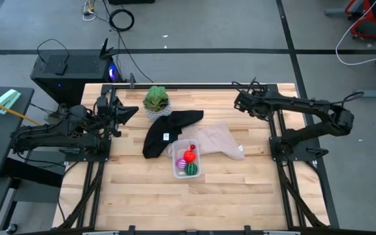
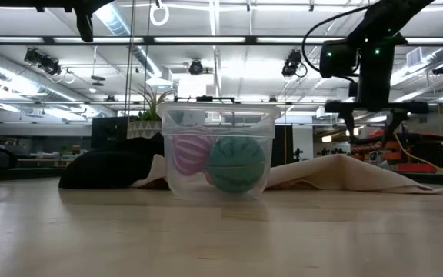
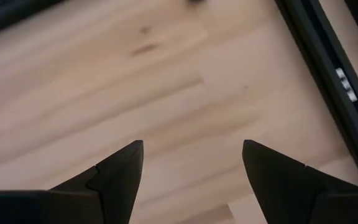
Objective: Pick and placing Produce into tupperware
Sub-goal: Put the plum into the transparent container
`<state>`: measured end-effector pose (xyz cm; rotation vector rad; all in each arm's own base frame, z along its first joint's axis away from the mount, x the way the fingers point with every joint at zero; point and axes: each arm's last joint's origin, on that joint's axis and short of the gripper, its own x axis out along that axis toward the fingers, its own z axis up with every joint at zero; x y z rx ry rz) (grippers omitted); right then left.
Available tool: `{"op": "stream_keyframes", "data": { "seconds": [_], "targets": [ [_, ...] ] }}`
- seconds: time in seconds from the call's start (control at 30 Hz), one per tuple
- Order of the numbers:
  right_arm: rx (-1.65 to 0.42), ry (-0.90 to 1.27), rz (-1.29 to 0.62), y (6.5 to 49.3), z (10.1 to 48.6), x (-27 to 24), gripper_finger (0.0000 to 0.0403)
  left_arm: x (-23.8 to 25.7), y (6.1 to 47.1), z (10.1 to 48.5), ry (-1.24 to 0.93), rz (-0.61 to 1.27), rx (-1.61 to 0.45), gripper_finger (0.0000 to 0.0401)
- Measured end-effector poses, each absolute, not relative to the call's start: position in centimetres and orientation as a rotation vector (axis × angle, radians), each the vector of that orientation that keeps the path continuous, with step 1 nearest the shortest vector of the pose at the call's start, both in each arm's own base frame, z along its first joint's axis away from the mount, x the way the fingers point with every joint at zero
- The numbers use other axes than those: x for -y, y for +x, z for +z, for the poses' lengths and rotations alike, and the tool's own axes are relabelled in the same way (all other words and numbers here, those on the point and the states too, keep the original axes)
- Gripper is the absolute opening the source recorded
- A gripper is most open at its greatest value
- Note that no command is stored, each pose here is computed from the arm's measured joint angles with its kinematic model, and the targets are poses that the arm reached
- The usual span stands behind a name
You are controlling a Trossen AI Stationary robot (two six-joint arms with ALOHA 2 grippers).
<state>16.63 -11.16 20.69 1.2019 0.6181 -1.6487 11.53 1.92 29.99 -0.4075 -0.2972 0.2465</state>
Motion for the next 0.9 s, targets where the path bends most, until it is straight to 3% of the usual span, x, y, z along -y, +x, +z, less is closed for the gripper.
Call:
{"op": "stream_keyframes", "data": {
  "seconds": [0.27, 0.5, 0.9],
  "targets": [
    [-0.551, 1.159, -1.759, 16.3, 20.0, 12.9, 0.0279, -1.9, 11.5, 30.0, -0.41, 0.246, 0.298, 0.002],
    [-0.444, 1.07, -1.731, 18.4, 19.2, 13.2, 0.0279, -1.9, 11.5, 30.0, -0.41, 0.246, 0.297, 0.0012],
    [-0.512, 1.084, -1.919, 18.0, 16.0, 15.2, 0.0268, -2.0, 11.5, 30.0, -0.42, 0.272, 0.304, 0.002]
  ]
}}
